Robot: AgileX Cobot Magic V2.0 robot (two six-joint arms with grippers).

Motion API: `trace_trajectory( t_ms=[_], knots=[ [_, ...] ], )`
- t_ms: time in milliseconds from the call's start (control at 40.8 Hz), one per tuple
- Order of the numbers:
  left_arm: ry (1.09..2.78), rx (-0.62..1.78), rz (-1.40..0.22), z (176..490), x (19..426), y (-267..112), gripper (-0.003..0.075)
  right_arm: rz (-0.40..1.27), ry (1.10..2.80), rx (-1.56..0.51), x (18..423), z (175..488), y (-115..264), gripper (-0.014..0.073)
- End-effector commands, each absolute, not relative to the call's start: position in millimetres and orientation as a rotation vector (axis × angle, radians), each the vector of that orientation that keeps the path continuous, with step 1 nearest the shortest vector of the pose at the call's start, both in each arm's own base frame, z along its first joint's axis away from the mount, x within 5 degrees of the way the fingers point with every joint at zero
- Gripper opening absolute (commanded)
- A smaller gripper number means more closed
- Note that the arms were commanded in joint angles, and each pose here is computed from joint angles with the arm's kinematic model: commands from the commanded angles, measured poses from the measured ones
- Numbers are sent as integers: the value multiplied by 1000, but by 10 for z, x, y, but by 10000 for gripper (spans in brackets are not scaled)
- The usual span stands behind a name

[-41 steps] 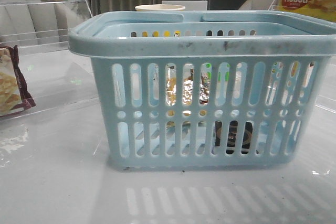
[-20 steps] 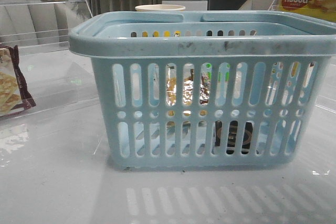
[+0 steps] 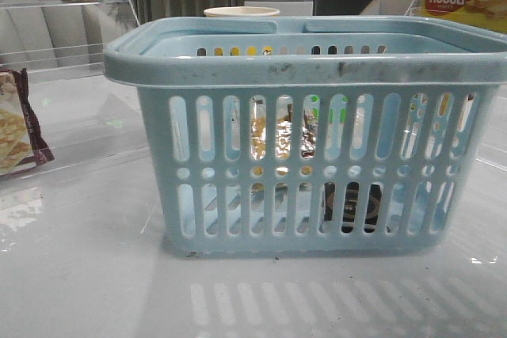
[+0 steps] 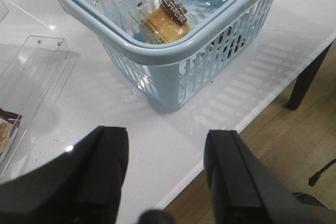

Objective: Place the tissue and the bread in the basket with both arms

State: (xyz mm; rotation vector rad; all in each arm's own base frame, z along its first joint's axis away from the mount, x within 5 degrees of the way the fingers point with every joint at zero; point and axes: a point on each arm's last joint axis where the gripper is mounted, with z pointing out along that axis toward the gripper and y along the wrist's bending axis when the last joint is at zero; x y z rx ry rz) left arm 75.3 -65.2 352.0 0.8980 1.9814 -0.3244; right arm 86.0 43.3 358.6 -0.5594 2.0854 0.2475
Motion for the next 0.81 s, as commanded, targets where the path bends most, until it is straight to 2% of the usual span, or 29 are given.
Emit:
trace_trajectory(
  t_ms=[0, 73, 245, 784],
  knots=[
    [1897, 871, -330, 3649, 773, -663, 327, 244, 1992, -543, 885, 3718, 436, 134],
    [1895, 872, -321, 3649, 776, -659, 262, 244, 1992, -543, 885, 3718, 436, 54],
    [1895, 872, -321, 3649, 776, -659, 87, 244, 1991, -542, 885, 3719, 436, 55],
    [1893, 872, -321, 3651, 777, -659, 91, 244, 1991, -542, 885, 3719, 436, 55]
  ],
)
